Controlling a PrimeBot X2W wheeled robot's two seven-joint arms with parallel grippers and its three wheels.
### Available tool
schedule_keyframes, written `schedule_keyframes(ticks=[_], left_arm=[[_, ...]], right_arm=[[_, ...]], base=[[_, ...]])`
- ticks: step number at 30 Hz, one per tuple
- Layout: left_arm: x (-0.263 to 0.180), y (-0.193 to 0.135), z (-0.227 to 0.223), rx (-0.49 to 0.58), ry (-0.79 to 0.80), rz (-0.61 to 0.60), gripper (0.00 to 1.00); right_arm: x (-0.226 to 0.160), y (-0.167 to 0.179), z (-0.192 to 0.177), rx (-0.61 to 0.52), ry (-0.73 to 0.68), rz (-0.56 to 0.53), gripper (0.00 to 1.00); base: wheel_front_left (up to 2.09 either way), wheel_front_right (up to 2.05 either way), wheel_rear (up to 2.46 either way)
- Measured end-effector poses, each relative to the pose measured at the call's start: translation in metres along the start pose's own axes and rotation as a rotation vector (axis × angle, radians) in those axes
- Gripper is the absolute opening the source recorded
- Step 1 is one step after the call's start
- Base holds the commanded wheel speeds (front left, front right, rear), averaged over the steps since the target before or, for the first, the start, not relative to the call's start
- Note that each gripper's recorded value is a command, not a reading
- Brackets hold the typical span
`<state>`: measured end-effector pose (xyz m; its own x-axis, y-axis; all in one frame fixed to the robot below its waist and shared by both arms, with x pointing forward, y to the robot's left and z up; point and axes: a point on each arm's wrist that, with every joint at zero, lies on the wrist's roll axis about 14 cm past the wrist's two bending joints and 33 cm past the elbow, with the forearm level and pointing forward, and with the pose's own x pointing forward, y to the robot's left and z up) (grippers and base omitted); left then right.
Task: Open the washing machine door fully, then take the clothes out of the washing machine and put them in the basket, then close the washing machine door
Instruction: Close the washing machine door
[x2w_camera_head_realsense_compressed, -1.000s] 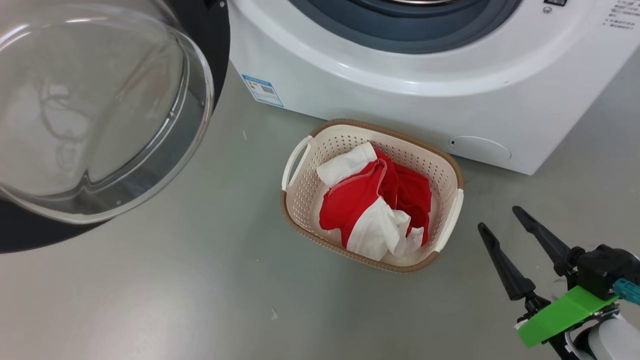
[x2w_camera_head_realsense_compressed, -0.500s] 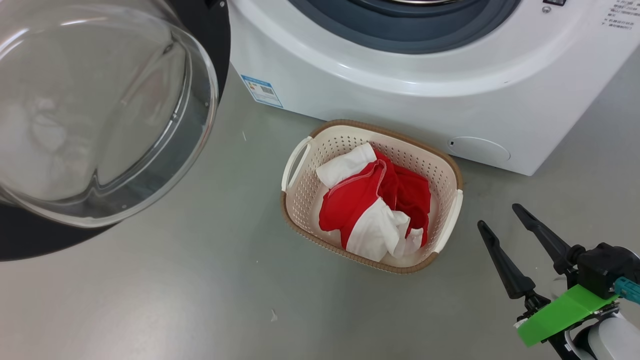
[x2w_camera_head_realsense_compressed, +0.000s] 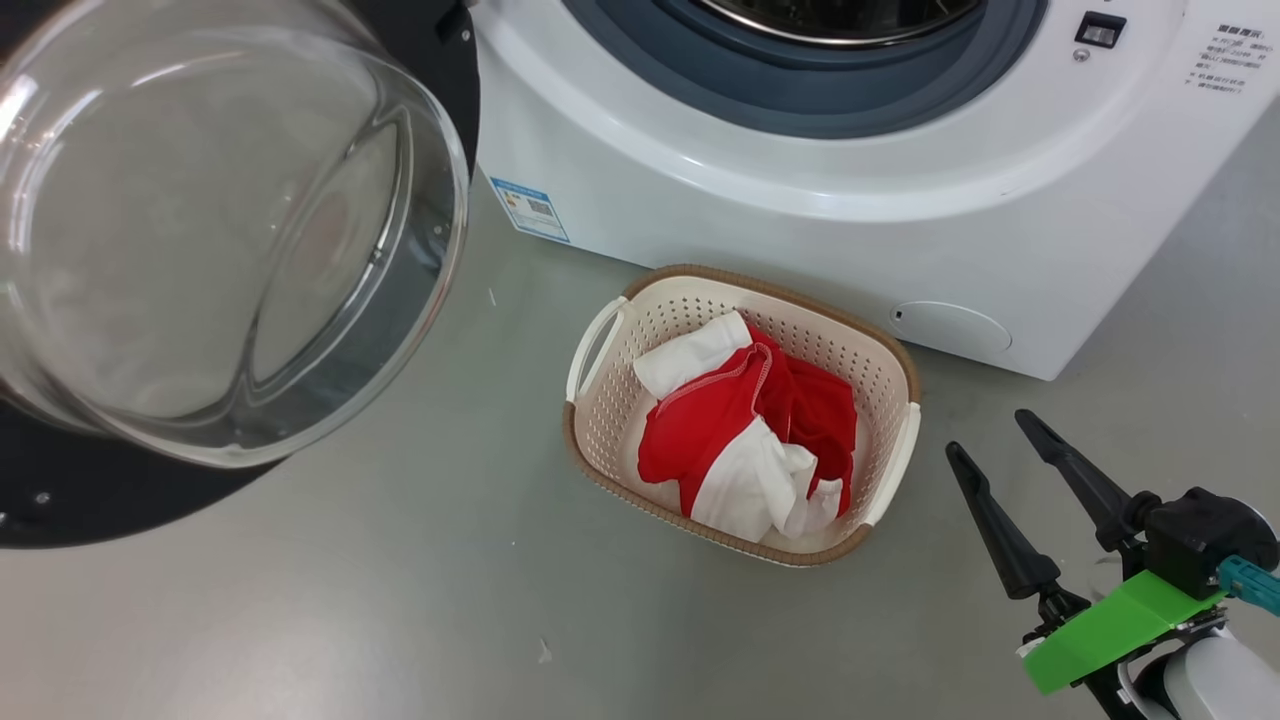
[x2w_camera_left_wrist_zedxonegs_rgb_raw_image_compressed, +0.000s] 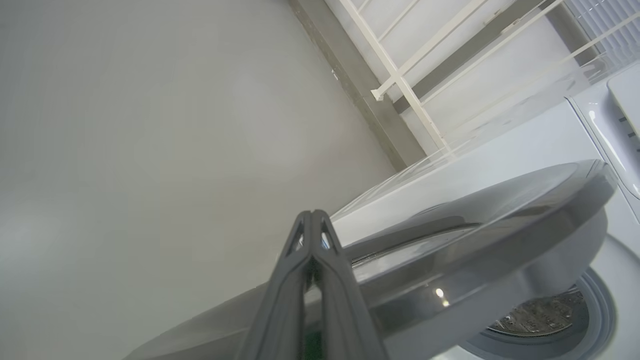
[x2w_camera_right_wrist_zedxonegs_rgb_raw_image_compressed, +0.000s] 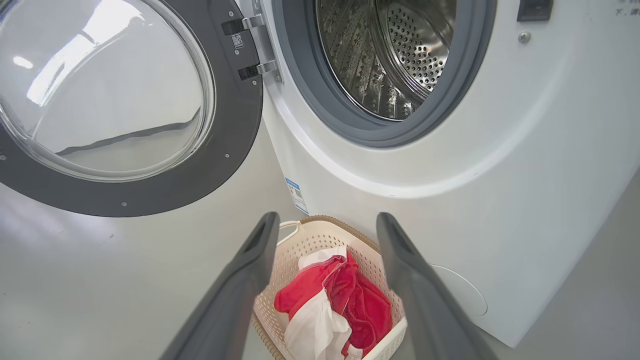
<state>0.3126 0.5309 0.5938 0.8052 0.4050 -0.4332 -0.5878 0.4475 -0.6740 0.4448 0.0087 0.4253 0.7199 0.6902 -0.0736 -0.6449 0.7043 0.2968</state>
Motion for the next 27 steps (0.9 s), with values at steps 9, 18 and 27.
schedule_keyframes(ticks=[9,18,27], left_arm=[[-0.014,-0.007,-0.017,0.02,0.133,-0.06,0.0],[-0.028,-0.02,-0.032,0.057,0.236,-0.144,0.0],[-0.038,-0.031,-0.047,0.094,0.327,-0.213,0.0]], right_arm=[[-0.002,0.006,0.008,-0.005,-0.018,0.001,1.0],[-0.003,0.014,0.018,-0.003,-0.043,-0.001,1.0],[-0.009,0.015,0.027,-0.011,-0.065,-0.014,1.0]], base=[[0.0,0.0,0.0],[0.0,0.0,0.0],[0.0,0.0,0.0]])
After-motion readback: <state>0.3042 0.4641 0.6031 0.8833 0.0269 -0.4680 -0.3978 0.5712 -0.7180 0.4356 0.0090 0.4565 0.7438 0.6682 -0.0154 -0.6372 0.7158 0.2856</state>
